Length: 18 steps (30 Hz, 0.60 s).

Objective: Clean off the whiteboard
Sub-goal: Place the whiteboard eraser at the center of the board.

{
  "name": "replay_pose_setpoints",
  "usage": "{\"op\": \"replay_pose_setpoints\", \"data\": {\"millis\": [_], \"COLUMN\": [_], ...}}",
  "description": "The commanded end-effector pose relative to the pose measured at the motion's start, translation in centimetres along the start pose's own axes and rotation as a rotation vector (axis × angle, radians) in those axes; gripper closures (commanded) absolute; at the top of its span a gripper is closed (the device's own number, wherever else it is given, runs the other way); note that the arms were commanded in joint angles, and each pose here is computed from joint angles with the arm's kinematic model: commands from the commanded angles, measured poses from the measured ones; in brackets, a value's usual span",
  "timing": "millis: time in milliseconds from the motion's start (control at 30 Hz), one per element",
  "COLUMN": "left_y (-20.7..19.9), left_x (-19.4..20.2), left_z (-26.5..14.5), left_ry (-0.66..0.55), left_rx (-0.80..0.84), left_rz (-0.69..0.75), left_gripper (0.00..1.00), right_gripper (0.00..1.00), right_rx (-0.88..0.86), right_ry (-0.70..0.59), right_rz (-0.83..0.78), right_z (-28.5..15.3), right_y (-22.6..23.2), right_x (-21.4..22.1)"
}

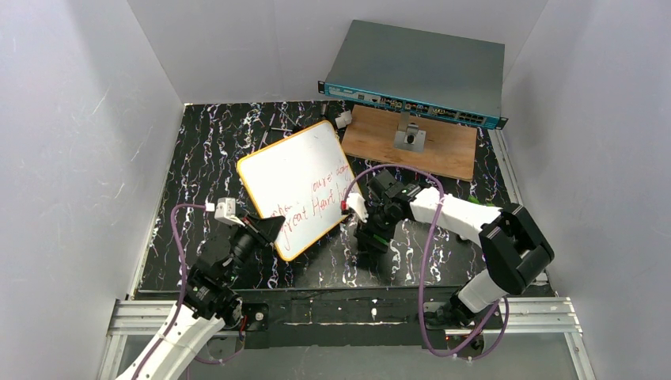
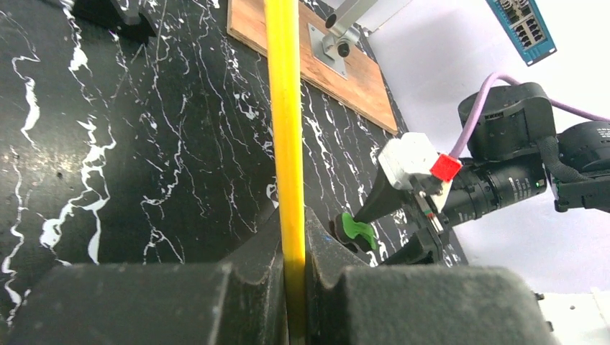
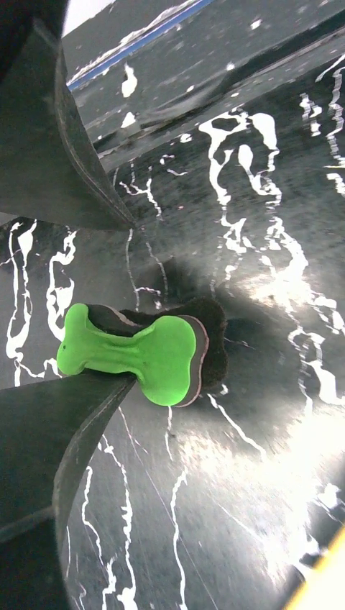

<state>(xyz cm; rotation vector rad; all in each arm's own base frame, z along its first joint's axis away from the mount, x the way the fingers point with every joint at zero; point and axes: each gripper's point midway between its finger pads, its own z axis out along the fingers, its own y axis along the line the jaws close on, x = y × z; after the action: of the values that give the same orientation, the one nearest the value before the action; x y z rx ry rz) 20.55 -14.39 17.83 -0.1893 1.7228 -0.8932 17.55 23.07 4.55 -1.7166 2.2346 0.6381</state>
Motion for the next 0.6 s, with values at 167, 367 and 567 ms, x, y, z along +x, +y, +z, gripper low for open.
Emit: {"op": "replay_pose_setpoints", "data": {"millis": [167,367,567], "left_y": [-3.4,-3.1,-3.8], "left_x": [-3.2,-2.9,-3.5], "left_z": [-0.3,-0.2,-0.5], "left_ry": [-0.103,-0.101,-0.107], "left_rx": [0.121,0.118,0.14], "left_rz": [-0.031,-0.038,-0.029], "left_gripper": [1.0,1.0,1.0], "right_gripper": [0.62,0.33,0.57], "right_rx": [0.01,0.057,0.073], "right_ry": [-0.096,-0.074,-0.033], "right_rz": [0.016,0.027,0.04], "right_z": [-1.3,-1.0,-0.4], "right_y": [-1.1,-1.9,-2.5], "right_x": [-3.3,-2.2,-1.5]}}
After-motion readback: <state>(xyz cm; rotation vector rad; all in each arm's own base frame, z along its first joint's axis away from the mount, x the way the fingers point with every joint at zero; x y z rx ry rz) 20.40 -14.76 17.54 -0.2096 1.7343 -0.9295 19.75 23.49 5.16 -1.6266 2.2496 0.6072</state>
